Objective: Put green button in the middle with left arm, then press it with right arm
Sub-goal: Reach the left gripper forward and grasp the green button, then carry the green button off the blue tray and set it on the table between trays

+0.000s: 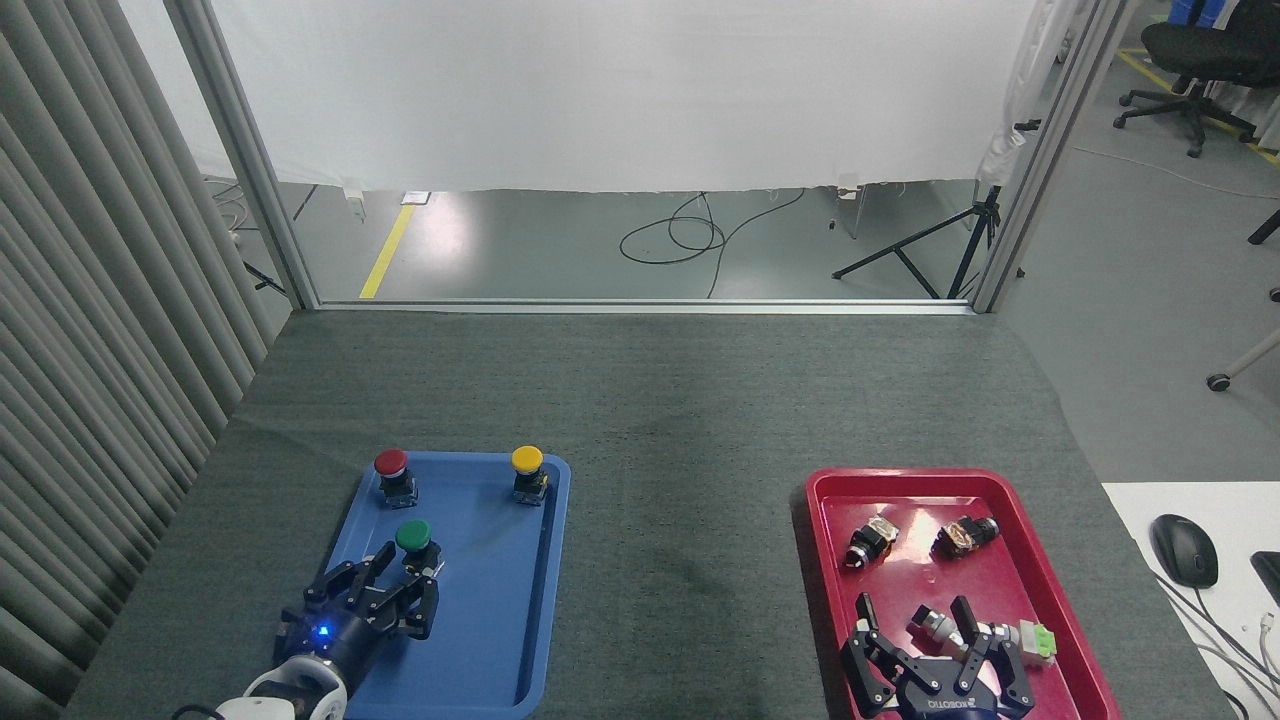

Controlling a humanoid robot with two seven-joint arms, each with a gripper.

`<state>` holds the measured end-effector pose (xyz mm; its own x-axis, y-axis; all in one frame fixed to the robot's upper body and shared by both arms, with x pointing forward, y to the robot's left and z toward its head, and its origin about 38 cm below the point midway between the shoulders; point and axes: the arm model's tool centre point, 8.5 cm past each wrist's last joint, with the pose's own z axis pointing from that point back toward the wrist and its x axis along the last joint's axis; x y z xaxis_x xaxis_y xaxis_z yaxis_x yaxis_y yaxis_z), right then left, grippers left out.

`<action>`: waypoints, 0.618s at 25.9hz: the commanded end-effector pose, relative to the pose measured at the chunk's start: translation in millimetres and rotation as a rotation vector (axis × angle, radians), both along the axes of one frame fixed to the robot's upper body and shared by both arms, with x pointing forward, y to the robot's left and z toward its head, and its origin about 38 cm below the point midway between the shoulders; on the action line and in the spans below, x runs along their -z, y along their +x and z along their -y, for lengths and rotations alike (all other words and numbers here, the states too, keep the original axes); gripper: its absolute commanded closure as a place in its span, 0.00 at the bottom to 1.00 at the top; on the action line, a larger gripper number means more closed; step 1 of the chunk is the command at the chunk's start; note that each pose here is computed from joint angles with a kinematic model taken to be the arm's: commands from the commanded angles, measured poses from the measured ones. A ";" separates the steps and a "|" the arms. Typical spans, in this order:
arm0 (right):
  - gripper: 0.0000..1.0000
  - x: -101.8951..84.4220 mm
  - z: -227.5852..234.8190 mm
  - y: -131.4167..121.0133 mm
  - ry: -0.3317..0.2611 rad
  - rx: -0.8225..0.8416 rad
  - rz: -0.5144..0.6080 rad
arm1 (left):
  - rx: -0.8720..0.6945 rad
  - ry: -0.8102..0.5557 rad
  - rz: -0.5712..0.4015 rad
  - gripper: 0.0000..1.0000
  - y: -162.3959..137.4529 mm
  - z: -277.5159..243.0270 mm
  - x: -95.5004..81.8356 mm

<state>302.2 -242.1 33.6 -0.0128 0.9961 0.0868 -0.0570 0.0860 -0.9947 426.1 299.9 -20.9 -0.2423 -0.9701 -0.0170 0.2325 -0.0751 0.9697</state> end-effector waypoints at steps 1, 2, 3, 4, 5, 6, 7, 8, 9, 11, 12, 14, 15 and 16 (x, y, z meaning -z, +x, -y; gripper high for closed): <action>0.00 -0.1 -0.5 -0.1 0.002 0.000 0.001 | 0.007 0.016 -0.029 0.47 1.6 2.5 7.0; 0.00 0.0 -0.3 -0.1 0.002 0.001 0.001 | 0.013 0.018 -0.030 0.47 3.1 4.4 6.6; 0.00 0.0 0.2 -0.1 0.002 0.003 0.001 | 0.018 0.020 -0.028 0.47 3.8 5.8 6.3; 0.00 -0.1 -0.5 -0.1 0.002 0.000 0.001 | 0.024 0.021 -0.029 0.48 4.2 8.2 6.4; 0.00 0.0 -0.3 -0.1 0.002 0.001 0.001 | 0.030 0.024 -0.029 0.53 3.8 9.7 6.9; 0.00 0.0 0.2 -0.1 0.002 0.003 0.001 | 0.038 0.027 -0.027 0.59 4.0 11.0 6.7; 0.00 0.0 0.2 -0.1 0.002 0.003 0.001 | 0.049 0.030 -0.027 0.68 4.2 12.9 6.5; 0.00 0.0 0.2 -0.1 0.002 0.003 0.001 | 0.064 0.034 -0.028 0.77 3.7 15.1 6.6; 0.00 0.0 0.2 -0.1 0.000 0.002 0.001 | 0.087 0.033 -0.026 0.86 3.2 17.9 5.9; 0.00 0.5 0.4 -0.2 0.000 0.004 -0.001 | 0.133 0.015 -0.016 0.96 3.5 25.3 1.7; 0.00 0.0 0.4 -0.1 0.002 0.004 0.001 | 0.161 0.003 0.008 0.99 5.2 32.0 -5.7; 0.00 -0.1 0.0 -0.1 0.003 0.005 0.003 | 0.218 -0.021 0.064 1.00 8.7 51.8 -23.0; 0.00 0.0 0.0 -0.1 0.003 0.004 0.001 | 0.261 -0.029 0.087 1.00 9.5 68.7 -29.8; 0.00 0.0 -0.5 -0.1 0.005 0.005 0.001 | 0.313 -0.049 0.099 1.00 8.2 98.7 -32.1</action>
